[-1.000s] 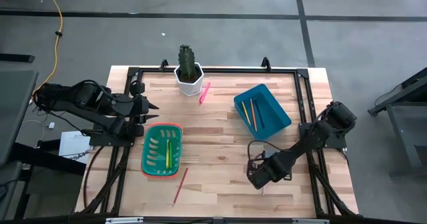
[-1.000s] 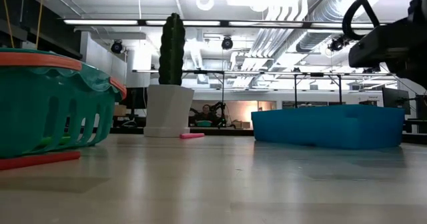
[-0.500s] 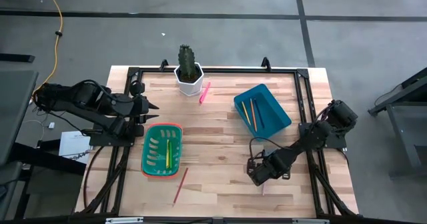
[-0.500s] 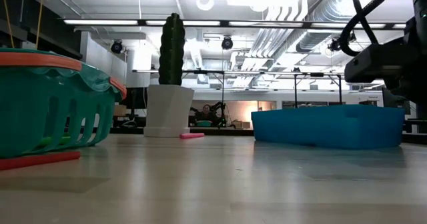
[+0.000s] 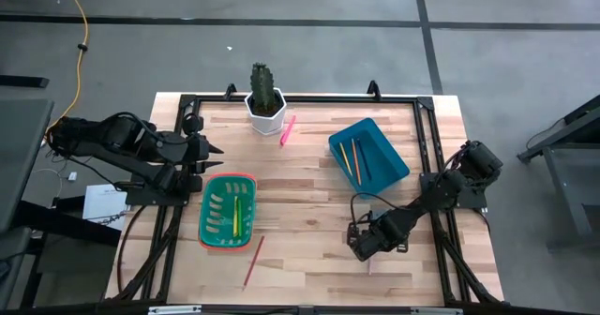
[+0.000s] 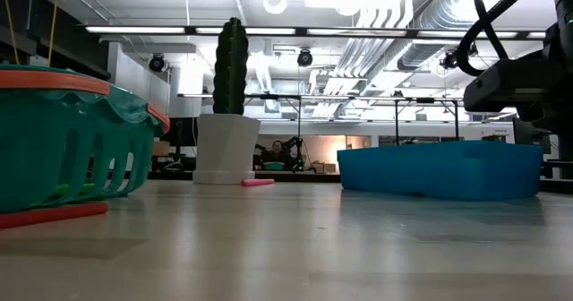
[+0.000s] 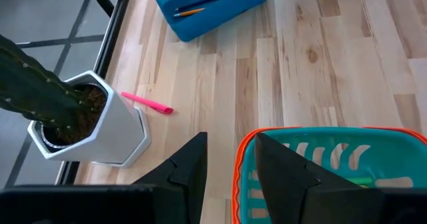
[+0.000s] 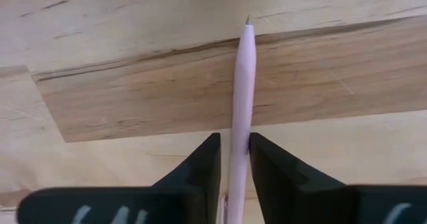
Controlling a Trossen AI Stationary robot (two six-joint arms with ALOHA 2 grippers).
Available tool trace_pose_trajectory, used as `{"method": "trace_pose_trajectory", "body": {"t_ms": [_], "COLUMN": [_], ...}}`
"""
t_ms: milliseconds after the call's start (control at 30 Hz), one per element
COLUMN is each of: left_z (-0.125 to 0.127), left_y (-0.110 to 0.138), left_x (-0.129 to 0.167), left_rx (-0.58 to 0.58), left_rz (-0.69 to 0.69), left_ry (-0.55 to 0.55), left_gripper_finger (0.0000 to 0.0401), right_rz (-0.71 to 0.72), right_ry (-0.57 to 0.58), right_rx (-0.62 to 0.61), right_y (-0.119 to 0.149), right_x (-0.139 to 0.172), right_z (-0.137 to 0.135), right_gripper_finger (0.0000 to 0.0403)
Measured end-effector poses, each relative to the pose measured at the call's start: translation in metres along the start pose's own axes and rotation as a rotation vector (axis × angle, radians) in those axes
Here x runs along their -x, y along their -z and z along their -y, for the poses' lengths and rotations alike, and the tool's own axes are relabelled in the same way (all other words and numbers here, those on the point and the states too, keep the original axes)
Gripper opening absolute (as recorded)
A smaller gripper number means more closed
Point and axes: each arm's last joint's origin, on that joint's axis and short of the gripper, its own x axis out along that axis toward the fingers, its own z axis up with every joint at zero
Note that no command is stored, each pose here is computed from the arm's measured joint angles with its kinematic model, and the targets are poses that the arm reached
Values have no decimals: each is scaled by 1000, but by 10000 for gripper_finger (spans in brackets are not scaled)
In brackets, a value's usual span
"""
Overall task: Sort pens & pencils
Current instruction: Put the light pink pen into the green basket
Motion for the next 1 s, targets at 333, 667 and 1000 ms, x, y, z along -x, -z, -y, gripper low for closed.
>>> {"method": "trace_pose_trajectory", "body": {"t_ms": [333,667,1000], "left_z": [0,0,0], "left_y": [0,0,0], "left_x": [0,0,0], "left_rx": [0,0,0], "left_rz": [0,0,0], "left_ry": [0,0,0], "left_gripper_finger": [113,113,113], "right_rz": [-3,-1,4], "right_ry": [-5,-17,-36], "right_rx": [2,4,6], "right_y": [0,1,1], "right_x": [0,0,0], "right_z": [0,-1,-3], "right_gripper_finger": [46,31,30]}}
